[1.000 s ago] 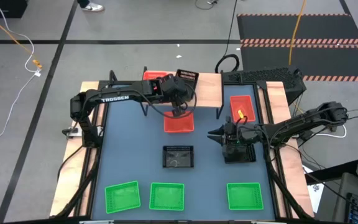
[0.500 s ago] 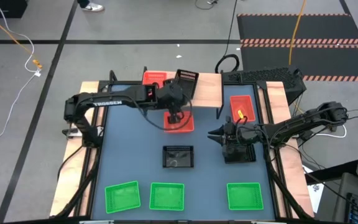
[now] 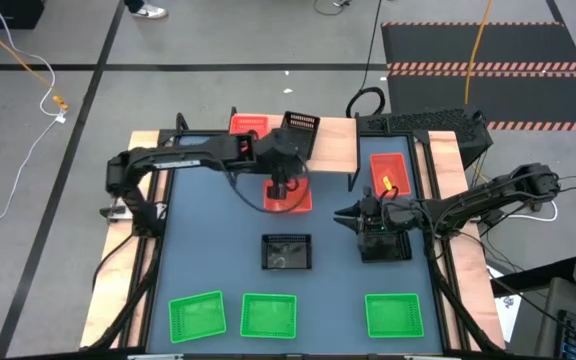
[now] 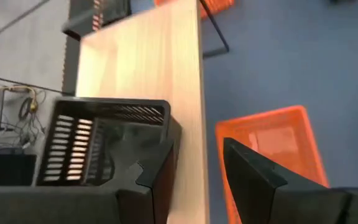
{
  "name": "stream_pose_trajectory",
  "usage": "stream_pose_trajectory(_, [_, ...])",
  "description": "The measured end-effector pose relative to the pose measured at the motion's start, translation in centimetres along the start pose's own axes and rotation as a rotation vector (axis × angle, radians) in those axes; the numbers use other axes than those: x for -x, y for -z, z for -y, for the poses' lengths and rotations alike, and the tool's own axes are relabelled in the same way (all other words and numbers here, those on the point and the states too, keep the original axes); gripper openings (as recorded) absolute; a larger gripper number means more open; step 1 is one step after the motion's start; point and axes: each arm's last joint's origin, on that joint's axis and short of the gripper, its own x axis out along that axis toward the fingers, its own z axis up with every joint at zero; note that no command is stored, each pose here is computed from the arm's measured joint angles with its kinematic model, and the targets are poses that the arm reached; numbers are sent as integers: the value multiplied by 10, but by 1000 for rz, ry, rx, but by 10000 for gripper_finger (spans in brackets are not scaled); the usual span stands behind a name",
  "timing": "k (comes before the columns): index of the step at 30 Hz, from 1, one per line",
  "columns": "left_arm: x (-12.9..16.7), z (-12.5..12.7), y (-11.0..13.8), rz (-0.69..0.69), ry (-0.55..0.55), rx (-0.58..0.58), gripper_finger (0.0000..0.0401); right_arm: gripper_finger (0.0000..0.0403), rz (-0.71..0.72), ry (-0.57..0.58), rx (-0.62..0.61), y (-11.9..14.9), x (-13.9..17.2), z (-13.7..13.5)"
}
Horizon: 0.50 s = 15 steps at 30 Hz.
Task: Stack baskets on shelf by color
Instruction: Put the left black bin on the shelf
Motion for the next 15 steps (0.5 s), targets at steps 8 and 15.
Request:
stream_pose_trajectory(8, [-32, -18, 20, -104, -2, 2, 140, 80, -17, 2, 8, 2, 0, 0])
stream_pose_trajectory(15, [-35, -36, 28, -101, -47, 86, 138, 80, -26, 4, 15, 3, 0, 1])
